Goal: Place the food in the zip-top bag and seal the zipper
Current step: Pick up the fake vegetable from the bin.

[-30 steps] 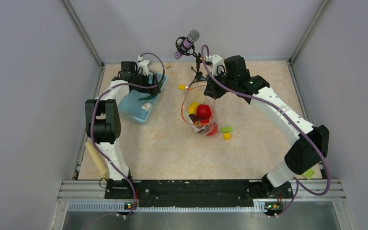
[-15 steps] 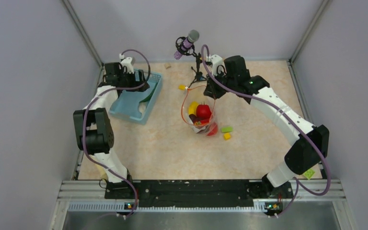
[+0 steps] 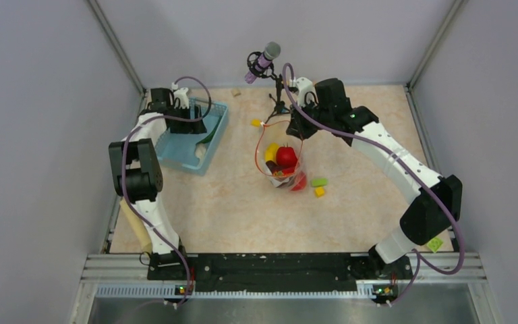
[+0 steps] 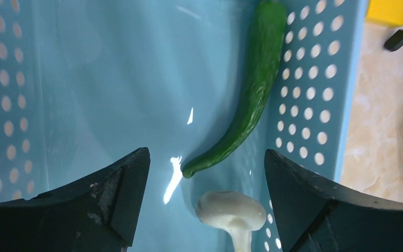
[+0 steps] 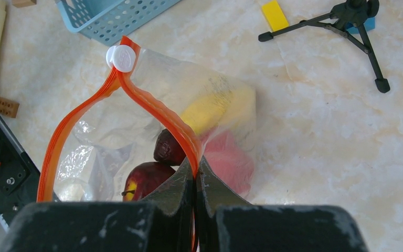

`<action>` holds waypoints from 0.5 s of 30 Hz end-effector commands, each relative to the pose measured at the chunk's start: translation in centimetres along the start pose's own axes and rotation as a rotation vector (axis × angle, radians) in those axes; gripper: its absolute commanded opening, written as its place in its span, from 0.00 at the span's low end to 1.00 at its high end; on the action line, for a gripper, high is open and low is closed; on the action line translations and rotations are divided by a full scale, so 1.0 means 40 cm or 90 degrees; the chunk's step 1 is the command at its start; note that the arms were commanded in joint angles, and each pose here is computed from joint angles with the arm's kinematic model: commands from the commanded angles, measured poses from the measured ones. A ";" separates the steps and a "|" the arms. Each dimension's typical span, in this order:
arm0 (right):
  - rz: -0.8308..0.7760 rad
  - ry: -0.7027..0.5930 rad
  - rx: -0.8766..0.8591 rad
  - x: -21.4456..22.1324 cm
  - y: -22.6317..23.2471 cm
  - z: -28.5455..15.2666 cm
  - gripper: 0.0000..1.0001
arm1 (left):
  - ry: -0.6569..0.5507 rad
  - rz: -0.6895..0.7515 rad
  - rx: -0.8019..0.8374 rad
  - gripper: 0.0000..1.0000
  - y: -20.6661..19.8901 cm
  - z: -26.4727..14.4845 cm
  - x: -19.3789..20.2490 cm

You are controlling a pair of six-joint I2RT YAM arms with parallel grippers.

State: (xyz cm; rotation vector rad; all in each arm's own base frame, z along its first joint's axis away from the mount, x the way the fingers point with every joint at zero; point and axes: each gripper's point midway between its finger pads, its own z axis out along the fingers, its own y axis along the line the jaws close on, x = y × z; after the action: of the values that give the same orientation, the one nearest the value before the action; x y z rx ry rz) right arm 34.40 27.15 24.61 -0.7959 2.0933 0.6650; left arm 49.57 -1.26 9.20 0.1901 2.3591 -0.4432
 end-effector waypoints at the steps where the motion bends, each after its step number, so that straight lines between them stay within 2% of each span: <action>1: -0.023 -0.046 -0.012 -0.065 0.014 -0.006 0.00 | 0.013 -0.019 -0.040 0.85 0.010 -0.041 -0.018; 10: -0.033 -0.041 -0.029 -0.064 0.024 -0.002 0.00 | 0.053 -0.168 -0.036 0.84 -0.047 -0.070 0.079; 15: -0.032 -0.044 -0.046 -0.068 0.037 -0.007 0.00 | 0.105 -0.199 -0.063 0.84 -0.065 -0.062 0.147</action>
State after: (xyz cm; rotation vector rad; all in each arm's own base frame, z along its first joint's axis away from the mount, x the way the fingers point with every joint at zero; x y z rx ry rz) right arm 34.20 27.62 24.02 -0.8256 2.0995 0.6957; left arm 44.08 -1.92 6.70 -0.1298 2.5617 -0.4866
